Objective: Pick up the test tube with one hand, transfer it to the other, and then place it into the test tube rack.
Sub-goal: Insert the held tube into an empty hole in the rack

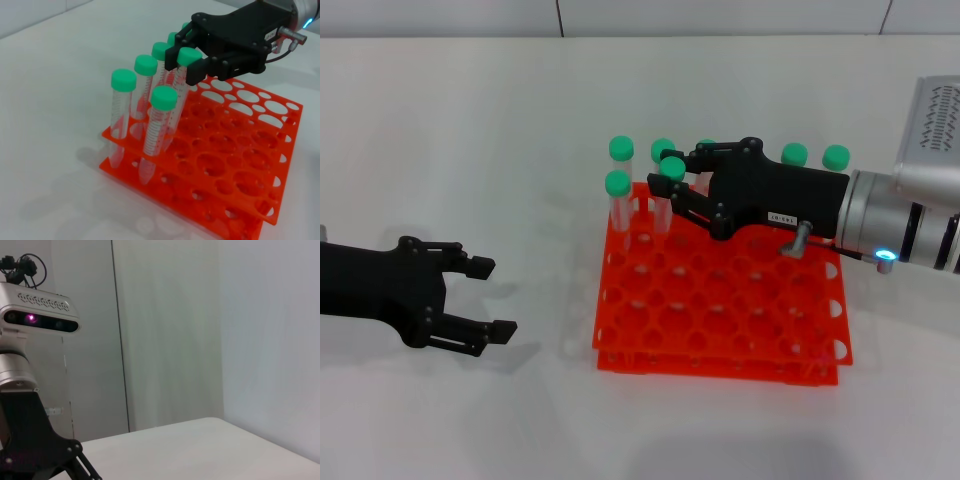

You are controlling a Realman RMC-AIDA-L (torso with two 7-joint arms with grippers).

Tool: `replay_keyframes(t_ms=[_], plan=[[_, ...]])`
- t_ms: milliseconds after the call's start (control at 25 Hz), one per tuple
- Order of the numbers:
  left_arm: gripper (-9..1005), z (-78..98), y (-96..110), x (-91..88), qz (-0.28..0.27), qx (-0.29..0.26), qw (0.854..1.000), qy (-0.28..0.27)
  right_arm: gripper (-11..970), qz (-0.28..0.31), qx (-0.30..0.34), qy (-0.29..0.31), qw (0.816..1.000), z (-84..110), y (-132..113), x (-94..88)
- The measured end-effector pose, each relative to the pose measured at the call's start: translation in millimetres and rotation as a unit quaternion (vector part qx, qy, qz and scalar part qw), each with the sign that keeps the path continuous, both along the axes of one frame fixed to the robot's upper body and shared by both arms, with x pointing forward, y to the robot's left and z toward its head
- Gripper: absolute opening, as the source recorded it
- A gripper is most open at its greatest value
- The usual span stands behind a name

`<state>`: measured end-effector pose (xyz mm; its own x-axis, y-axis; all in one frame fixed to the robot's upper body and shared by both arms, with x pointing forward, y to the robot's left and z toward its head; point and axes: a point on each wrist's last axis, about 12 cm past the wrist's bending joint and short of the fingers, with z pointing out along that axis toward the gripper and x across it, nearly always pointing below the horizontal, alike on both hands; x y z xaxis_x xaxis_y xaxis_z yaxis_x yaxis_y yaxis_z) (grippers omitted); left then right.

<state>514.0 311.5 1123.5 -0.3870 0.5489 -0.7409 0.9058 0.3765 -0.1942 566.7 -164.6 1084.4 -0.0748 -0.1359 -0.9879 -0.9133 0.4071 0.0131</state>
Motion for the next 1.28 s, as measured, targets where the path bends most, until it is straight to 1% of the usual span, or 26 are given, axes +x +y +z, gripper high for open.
replay_keyframes(t_ms=[760, 1280], plan=[[882, -0.3, 0.0, 0.1, 0.0, 0.0, 1.0, -0.001, 265, 0.006, 0.006, 0.019, 1.0, 3.6, 2.7, 2.5], [882, -0.3, 0.3, 0.2, -0.001, 0.001, 1.0, -0.004, 296, 0.007, 0.004, 0.018, 1.0, 3.6, 3.3, 2.3]])
